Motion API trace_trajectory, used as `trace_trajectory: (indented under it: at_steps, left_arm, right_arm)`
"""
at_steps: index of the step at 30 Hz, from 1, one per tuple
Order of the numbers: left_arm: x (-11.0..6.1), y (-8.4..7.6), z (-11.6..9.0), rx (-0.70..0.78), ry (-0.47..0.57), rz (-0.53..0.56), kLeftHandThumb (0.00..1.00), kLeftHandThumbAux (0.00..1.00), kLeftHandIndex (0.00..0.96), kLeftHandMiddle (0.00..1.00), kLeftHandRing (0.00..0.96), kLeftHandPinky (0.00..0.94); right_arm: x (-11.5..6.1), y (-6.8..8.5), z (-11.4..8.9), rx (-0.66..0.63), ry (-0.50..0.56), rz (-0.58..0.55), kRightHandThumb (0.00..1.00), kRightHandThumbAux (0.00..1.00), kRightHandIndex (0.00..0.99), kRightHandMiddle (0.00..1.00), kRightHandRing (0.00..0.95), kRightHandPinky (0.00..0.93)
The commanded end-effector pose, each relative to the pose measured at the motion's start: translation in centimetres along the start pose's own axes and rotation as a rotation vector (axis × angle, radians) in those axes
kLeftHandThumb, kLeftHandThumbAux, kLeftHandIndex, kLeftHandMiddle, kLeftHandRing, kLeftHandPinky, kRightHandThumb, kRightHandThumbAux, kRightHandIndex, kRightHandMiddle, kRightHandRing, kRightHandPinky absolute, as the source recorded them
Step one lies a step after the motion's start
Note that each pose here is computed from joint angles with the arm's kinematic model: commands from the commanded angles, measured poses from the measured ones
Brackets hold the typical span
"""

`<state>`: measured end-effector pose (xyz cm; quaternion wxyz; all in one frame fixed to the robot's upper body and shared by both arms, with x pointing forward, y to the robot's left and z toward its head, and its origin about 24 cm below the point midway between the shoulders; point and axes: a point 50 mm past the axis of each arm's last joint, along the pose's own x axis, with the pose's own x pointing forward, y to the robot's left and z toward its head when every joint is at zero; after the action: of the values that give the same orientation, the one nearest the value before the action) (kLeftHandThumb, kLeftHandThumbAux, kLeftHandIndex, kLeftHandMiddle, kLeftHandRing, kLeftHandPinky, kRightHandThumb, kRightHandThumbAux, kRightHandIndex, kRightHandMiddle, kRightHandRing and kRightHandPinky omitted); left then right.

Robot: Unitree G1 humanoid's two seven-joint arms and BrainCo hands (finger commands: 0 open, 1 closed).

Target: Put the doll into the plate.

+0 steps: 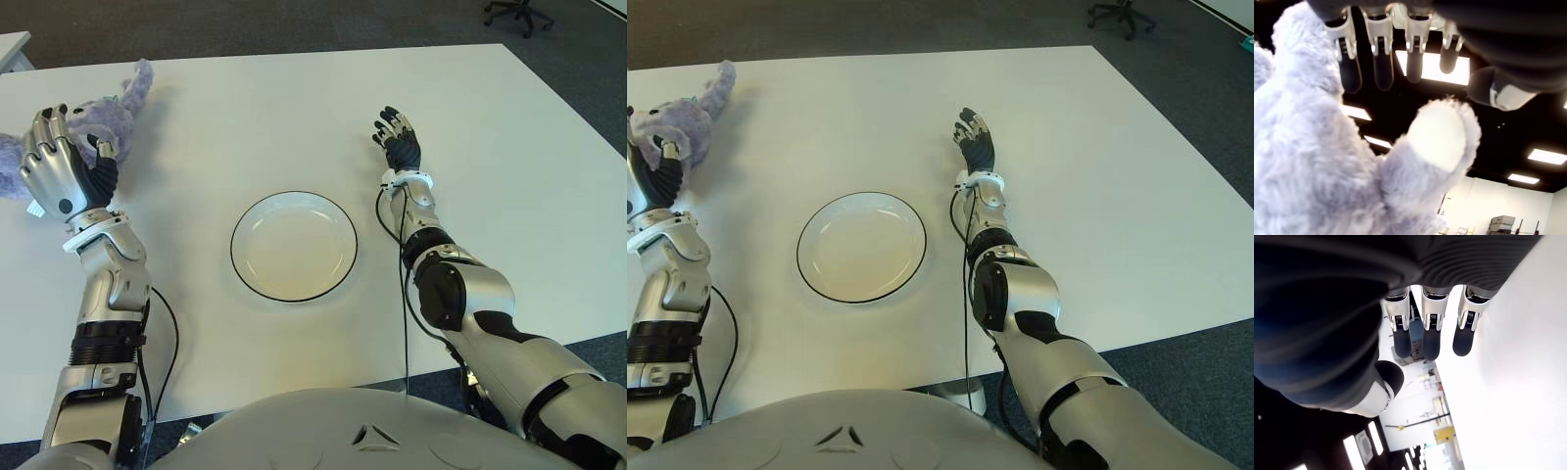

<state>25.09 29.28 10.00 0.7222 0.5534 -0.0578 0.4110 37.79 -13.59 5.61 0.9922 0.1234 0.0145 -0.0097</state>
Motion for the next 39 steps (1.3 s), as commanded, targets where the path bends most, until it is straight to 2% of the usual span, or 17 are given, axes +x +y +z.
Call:
trace_trajectory:
  at_steps: [1, 22, 28, 30, 39]
  left_arm:
    - [0.5, -0.2, -0.3, -0.023, -0.003, -0.002, 0.633, 0.345, 0.144, 0.152, 0.169, 0.208]
    - [1.8, -0.6, -0.6, -0.075, -0.031, -0.046, 0.684, 0.363, 0.149, 0.164, 0.180, 0.239]
    - [2.0, -0.7, -0.5, -0.094, -0.035, -0.055, 0.680, 0.365, 0.158, 0.182, 0.198, 0.249]
    - [2.1, -0.7, -0.5, -0.098, -0.037, -0.056, 0.669, 0.355, 0.166, 0.182, 0.192, 0.224]
    - [2.3, -0.7, -0.6, -0.140, -0.067, -0.086, 0.659, 0.352, 0.202, 0.196, 0.205, 0.258]
  right_arm:
    - [-1.6, -0.7, -3.6, 0.030, 0.144, -0.041, 0.754, 0.808, 0.161, 0.140, 0.126, 0.147]
    - [-1.5, -0.5, -3.5, 0.033, 0.142, -0.033, 0.731, 0.806, 0.174, 0.137, 0.118, 0.144]
    - [-1.5, -0.3, -3.2, 0.018, 0.121, -0.036, 0.683, 0.774, 0.185, 0.141, 0.120, 0.142]
    - [-1.4, -0.2, -3.1, 0.013, 0.116, -0.034, 0.677, 0.770, 0.183, 0.144, 0.125, 0.158]
    - [-1.4, -0.2, -3.2, 0.030, 0.126, -0.028, 0.716, 0.780, 0.174, 0.143, 0.128, 0.153]
